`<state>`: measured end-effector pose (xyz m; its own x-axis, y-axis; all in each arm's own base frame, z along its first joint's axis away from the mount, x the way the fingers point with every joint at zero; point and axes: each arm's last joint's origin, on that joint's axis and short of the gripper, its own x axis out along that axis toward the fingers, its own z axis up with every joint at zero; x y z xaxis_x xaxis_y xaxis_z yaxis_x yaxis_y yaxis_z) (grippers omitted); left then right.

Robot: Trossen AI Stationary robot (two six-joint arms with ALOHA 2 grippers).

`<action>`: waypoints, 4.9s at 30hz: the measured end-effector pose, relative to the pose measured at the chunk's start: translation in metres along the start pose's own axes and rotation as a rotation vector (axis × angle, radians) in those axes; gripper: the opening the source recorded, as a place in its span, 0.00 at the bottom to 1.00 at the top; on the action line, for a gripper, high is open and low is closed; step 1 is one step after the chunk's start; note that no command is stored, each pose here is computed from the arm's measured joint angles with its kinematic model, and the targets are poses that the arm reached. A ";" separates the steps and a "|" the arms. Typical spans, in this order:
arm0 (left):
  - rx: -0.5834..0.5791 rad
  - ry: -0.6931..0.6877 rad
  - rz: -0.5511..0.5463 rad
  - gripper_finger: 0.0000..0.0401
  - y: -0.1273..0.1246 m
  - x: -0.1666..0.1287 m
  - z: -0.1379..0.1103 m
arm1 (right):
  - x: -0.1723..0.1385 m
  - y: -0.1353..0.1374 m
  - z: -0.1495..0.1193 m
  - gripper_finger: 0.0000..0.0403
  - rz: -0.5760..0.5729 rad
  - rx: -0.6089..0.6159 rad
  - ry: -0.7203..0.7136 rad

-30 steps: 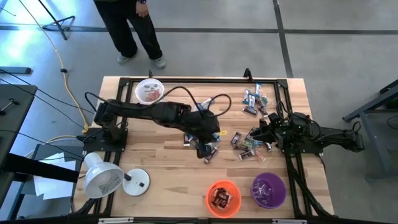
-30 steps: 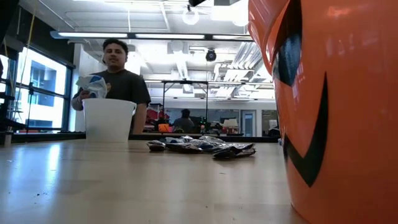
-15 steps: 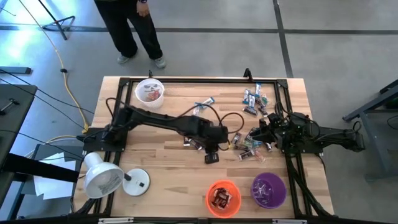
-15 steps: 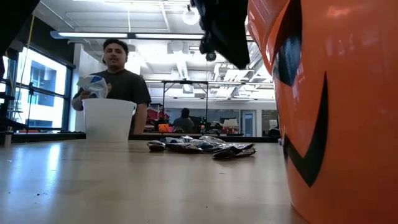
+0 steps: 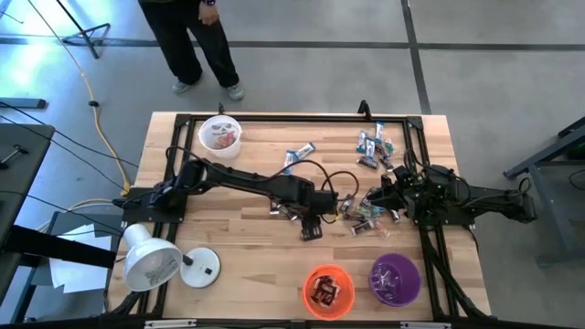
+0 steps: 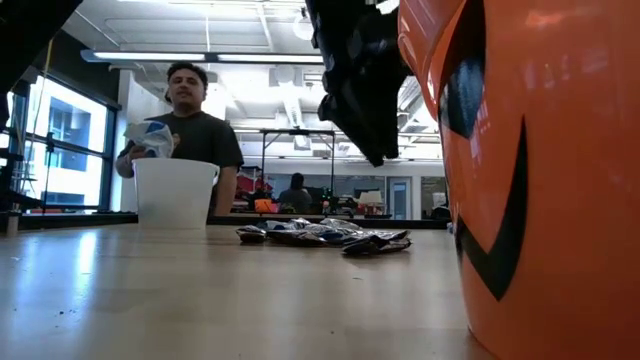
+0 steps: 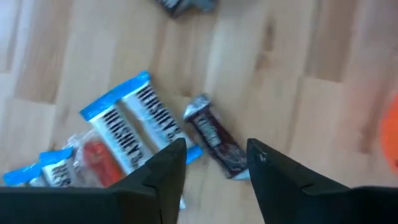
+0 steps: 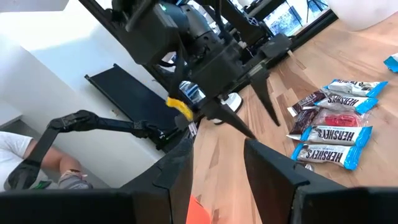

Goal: Organize candy in baskets
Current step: Put the brown chocolate into the orange bucket

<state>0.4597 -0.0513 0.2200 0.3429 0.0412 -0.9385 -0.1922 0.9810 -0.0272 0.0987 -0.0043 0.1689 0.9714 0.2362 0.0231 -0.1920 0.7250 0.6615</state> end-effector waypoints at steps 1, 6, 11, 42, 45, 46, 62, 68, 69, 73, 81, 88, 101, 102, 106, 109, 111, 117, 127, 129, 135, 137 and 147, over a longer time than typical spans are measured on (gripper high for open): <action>-0.016 -0.002 0.017 0.40 0.001 0.000 0.000 | 0.000 0.000 0.000 0.34 0.000 0.000 0.000; -0.070 -0.005 0.060 0.42 0.002 0.005 0.000 | 0.000 0.000 0.000 0.34 0.000 0.000 0.000; -0.137 -0.004 0.096 0.42 0.002 0.011 -0.001 | 0.000 0.000 0.000 0.34 0.000 0.000 0.000; -0.198 0.088 0.123 0.42 -0.017 0.055 -0.016 | 0.000 0.000 0.000 0.34 0.000 0.000 0.000; -0.219 0.088 0.117 0.42 -0.018 0.058 -0.016 | 0.000 0.000 0.000 0.34 0.000 0.000 0.000; -0.225 0.098 0.105 0.42 -0.019 0.058 -0.016 | 0.000 0.000 0.000 0.34 0.000 0.000 0.000; -0.232 0.161 0.053 0.42 -0.028 0.088 -0.024 | 0.000 0.000 0.000 0.34 0.000 0.000 0.000; -0.244 0.181 0.053 0.40 -0.027 0.089 -0.025 | 0.000 0.000 0.000 0.34 0.000 0.000 0.000; -0.251 0.192 0.049 0.39 -0.027 0.089 -0.026 | 0.000 0.000 0.000 0.34 0.000 0.000 0.000; -0.256 0.209 0.043 0.30 -0.027 0.089 -0.027 | 0.000 0.000 0.000 0.34 0.000 0.000 0.000; -0.276 0.206 0.029 0.15 -0.027 0.082 -0.026 | 0.000 0.000 0.000 0.34 0.000 0.000 0.000; -0.288 0.208 0.021 0.13 -0.028 0.071 -0.026 | 0.000 0.000 0.000 0.34 0.000 0.000 0.000; -0.307 0.132 -0.003 0.13 -0.027 0.033 -0.018 | 0.000 0.000 0.000 0.34 0.000 0.000 0.000; -0.306 0.124 -0.009 0.13 -0.028 0.028 -0.018 | 0.000 0.000 0.000 0.34 0.000 0.000 0.000; -0.299 0.093 -0.045 0.13 -0.037 0.008 -0.018 | 0.000 0.000 0.000 0.34 0.000 0.000 0.000; -0.313 0.060 -0.077 0.13 -0.046 -0.010 -0.020 | 0.000 0.000 0.000 0.34 0.000 0.000 0.000; -0.329 0.035 -0.099 0.13 -0.052 -0.020 -0.021 | 0.000 0.000 0.000 0.34 0.000 0.000 0.000; -0.364 -0.043 -0.184 0.13 -0.079 -0.046 -0.026 | 0.000 0.000 0.000 0.34 0.000 0.000 0.000; -0.366 -0.188 -0.420 0.13 -0.127 -0.063 -0.026 | 0.000 0.000 0.000 0.34 0.000 0.000 0.000; -0.362 -0.208 -0.448 0.13 -0.133 -0.065 -0.027 | 0.000 0.000 0.000 0.34 0.000 0.000 0.000; -0.361 -0.251 -0.513 0.13 -0.148 -0.070 -0.029 | 0.000 0.000 0.000 0.34 0.000 0.000 0.000; -0.361 -0.255 -0.528 0.13 -0.153 -0.070 -0.030 | 0.000 0.000 0.000 0.34 0.000 0.000 0.000; -0.345 -0.324 -0.623 0.13 -0.172 -0.080 -0.033 | 0.000 0.000 0.000 0.34 0.000 0.000 0.000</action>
<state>0.4348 -0.2297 0.2880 0.7228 -0.3919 -0.5692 -0.1331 0.7293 -0.6711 0.0987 -0.0043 0.1689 0.9714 0.2364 0.0231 -0.1921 0.7248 0.6616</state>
